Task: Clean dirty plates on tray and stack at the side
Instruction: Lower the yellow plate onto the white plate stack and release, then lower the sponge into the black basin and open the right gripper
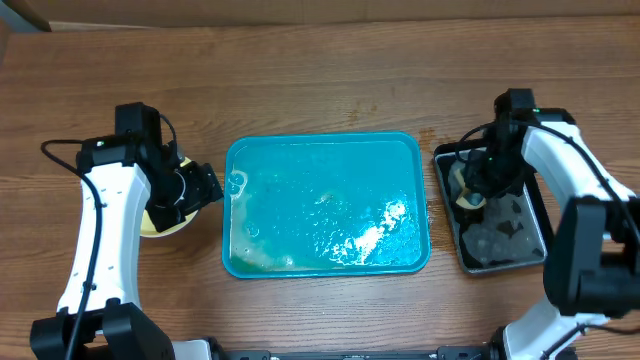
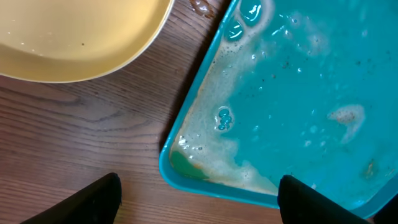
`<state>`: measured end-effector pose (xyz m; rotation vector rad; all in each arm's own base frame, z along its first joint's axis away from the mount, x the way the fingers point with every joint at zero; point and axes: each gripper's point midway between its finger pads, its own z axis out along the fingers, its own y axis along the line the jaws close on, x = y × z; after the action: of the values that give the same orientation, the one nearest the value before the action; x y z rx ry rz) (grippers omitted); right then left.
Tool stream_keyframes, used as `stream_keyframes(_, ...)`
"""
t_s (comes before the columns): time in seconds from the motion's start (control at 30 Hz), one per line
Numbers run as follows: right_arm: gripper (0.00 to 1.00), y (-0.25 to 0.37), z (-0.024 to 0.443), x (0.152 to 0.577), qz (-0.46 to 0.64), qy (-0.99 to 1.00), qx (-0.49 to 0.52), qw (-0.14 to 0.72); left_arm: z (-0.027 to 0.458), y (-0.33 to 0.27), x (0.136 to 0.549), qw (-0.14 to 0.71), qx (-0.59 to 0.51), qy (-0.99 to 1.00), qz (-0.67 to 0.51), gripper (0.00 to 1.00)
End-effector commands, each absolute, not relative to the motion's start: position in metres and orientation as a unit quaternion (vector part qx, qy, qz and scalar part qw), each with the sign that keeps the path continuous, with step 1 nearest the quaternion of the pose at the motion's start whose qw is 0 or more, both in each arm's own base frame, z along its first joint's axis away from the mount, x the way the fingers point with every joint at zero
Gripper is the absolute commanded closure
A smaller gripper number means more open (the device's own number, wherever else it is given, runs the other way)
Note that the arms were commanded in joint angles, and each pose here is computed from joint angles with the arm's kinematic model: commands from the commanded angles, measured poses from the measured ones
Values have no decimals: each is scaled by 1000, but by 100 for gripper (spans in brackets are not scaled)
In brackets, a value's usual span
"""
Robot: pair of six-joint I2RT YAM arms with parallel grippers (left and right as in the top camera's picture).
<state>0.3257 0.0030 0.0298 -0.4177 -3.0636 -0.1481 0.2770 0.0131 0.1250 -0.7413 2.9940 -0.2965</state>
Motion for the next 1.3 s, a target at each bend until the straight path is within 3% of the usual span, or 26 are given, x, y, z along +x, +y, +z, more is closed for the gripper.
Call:
stream_keyframes(0.0, 89, 9, 14, 324, -68, -988, -134, 43, 130, 10, 282, 30, -221, 970, -102, 19)
stream_keyframes(0.1, 89, 12, -1, 322, -89, -983, -144, 65, 130, 10, 282, 30, -221, 970, -102, 19)
stream_keyframes(0.23, 80, 10, -21, 316, -93, -974, -180, 97, 130, 10, 282, 31, -218, 970, -102, 19)
stream_keyframes(0.4, 92, 7, -29, 310, -81, -950, -275, 122, 130, 10, 282, 31, -218, 970, -102, 19)
stream_keyframes(0.5, 94, 7, -29, 310, -79, -945, -291, 124, 130, 10, 282, 31, -218, 970, -102, 19)
stream_keyframes(0.57, 96, 12, -28, 312, -95, -950, -272, 122, 130, 10, 282, 31, -218, 970, -102, 20)
stream_keyframes(0.67, 96, 29, -24, 315, -153, -968, -164, 111, 130, 10, 283, 32, -217, 970, -101, 20)
stream_keyframes(0.73, 96, 8, -28, 307, -88, -968, -199, 122, 130, 10, 283, 32, -217, 970, -102, 20)
stream_keyframes(0.8, 96, -24, -29, 293, 13, -945, -297, 136, 130, 10, 283, 32, -217, 970, -102, 21)
stream_keyframes(0.87, 96, -34, -27, 285, 43, -924, -353, 143, 130, 10, 282, 30, -217, 970, -101, 22)
stream_keyframes(0.93, 96, -17, -28, 294, -16, -931, -337, 142, 130, 10, 281, 29, -217, 970, -101, 22)
stream_keyframes(1.03, 96, 39, -16, 317, -212, -956, -165, 114, 130, 10, 282, 30, -217, 970, -101, 22)
stream_keyframes(1.1, 96, 31, -20, 314, -182, -956, -195, 122, 130, 10, 282, 30, -217, 970, -102, 22)
stream_keyframes(1.2, 96, -12, -27, 292, -31, -932, -328, 150, 130, 10, 281, 28, -218, 970, -102, 22)
stream_keyframes(1.27, 96, -9, -27, 293, -38, -929, -336, 152, 130, 10, 280, 25, -218, 970, -101, 22)
